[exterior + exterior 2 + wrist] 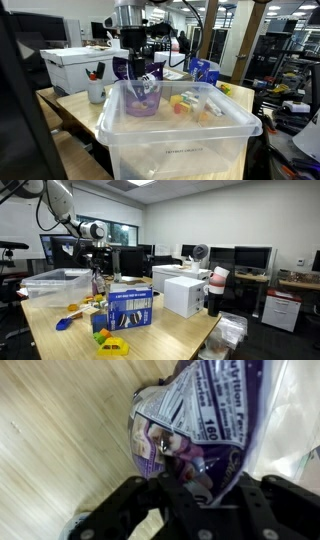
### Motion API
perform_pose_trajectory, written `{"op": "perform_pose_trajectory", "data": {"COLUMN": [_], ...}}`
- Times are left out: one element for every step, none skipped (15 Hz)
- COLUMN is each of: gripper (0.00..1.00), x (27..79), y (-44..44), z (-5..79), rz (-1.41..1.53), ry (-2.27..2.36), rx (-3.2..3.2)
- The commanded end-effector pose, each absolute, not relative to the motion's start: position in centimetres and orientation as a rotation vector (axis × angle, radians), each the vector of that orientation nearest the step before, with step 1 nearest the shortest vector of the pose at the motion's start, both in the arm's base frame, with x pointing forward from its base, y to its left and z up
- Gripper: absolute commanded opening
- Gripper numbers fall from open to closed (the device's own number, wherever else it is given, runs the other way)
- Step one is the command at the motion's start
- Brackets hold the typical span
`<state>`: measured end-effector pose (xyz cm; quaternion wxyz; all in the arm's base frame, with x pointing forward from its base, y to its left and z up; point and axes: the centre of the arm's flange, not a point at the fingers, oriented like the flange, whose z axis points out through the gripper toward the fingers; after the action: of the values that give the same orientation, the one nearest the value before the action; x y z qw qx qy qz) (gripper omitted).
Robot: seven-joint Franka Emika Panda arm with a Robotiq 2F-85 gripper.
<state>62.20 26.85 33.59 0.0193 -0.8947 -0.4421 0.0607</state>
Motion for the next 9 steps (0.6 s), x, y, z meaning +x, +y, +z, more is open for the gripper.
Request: {"op": "perform_pose_trajectory", "data": {"gripper": [0.14, 0.07, 0.07, 0.06, 0.03, 0.02, 0.0, 0.04, 0.04], "x": [60.0, 59.9, 59.8, 59.7, 59.6, 59.5, 59.3, 59.2, 59.1], "y": [25.6, 25.4, 25.4, 25.3, 25.1, 25.0, 24.8, 24.7, 24.5], "z": [34.3, 34.5, 34.8, 34.9, 35.0, 34.9, 34.7, 34.6, 34.4], "rz": [0.279, 0.302, 0.331, 0.356, 0.4, 0.455, 0.496, 0.535, 0.58], "ry": [-1.176, -1.117, -1.043, -0.988, -0.912, -0.834, -0.768, -0.705, -0.628], "rx": [-2.877, -2.919, -2.949, -2.974, -3.022, -3.064, -3.087, -3.109, -3.131]}}
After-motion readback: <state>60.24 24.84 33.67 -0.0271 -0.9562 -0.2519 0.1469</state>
